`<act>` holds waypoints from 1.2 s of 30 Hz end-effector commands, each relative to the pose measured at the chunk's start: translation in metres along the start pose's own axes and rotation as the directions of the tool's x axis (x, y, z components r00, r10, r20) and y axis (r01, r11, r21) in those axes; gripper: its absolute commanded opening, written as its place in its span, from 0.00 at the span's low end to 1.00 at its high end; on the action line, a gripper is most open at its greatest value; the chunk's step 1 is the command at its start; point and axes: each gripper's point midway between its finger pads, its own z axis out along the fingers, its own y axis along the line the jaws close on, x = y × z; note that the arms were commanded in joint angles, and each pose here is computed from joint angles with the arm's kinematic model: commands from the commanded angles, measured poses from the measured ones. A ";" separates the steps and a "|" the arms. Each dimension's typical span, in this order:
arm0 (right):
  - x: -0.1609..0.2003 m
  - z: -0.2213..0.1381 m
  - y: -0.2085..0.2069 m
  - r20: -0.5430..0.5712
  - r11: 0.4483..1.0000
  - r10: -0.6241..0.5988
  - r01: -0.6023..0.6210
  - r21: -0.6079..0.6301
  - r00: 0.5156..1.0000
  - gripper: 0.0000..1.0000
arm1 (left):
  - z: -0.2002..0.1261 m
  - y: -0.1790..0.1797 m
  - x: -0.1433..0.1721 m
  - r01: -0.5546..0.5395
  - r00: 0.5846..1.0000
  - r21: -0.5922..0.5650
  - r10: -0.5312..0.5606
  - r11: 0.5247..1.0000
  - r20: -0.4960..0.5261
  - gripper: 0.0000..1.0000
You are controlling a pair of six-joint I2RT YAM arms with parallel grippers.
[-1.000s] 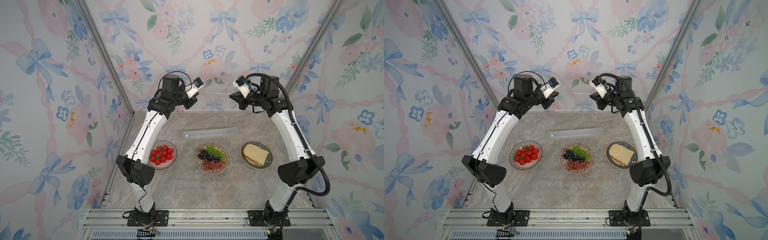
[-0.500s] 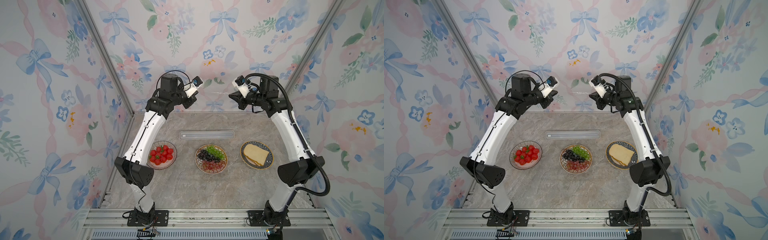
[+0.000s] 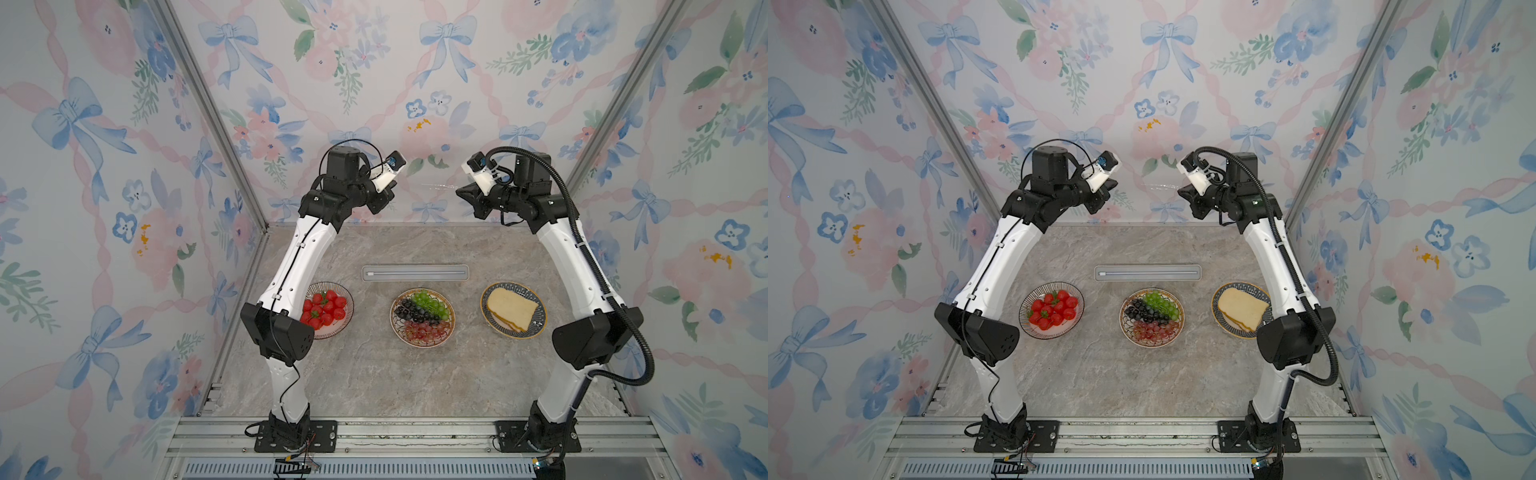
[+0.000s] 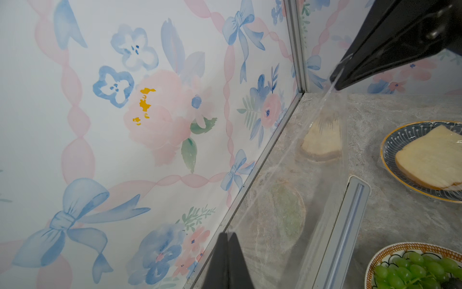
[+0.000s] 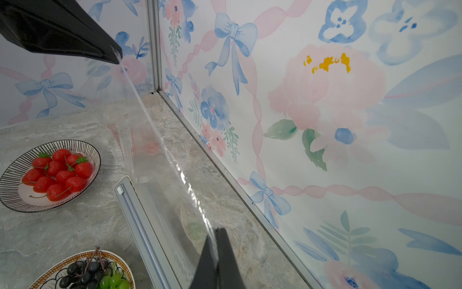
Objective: Wrap the plate with plastic wrap
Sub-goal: Pull the plastic wrap from the plastic wrap cutting box, then cover the plate with plastic wrap.
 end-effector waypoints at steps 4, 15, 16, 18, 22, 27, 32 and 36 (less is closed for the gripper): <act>-0.023 -0.006 -0.007 0.042 0.998 -0.031 0.029 0.055 0.999 0.00 | -0.017 0.018 -0.015 -0.006 0.999 -0.067 0.009 0.998 0.039 0.00; 0.002 -0.046 0.047 0.021 0.996 -0.038 0.036 0.082 0.999 0.00 | -0.063 -0.049 0.018 0.073 0.996 0.018 -0.072 0.997 -0.053 0.00; 0.005 -0.052 0.053 0.025 0.995 -0.029 0.027 0.092 0.999 0.00 | -0.067 -0.061 0.025 0.083 0.994 0.022 -0.082 0.996 -0.071 0.00; 0.023 -0.060 0.069 0.005 0.995 0.006 -0.006 0.100 1.000 0.00 | -0.075 -0.089 0.040 0.092 0.990 0.013 -0.090 0.996 -0.104 0.00; 0.070 -0.071 0.098 -0.071 0.988 0.085 -0.075 0.132 0.994 0.00 | -0.097 -0.141 0.061 0.165 0.983 0.050 -0.160 0.985 -0.086 0.00; 0.129 -0.085 0.141 -0.159 0.969 0.203 -0.174 0.177 0.966 0.00 | -0.116 -0.213 0.112 0.309 0.944 0.123 -0.289 0.943 -0.156 0.00; 0.183 -0.101 0.179 -0.248 0.933 0.335 -0.282 0.226 0.909 0.00 | -0.137 -0.264 0.148 0.439 0.890 0.176 -0.398 0.881 -0.222 0.00; 0.224 -0.116 0.200 -0.305 0.894 0.425 -0.343 0.289 0.852 0.00 | -0.145 -0.282 0.167 0.512 0.848 0.174 -0.463 0.841 -0.257 0.00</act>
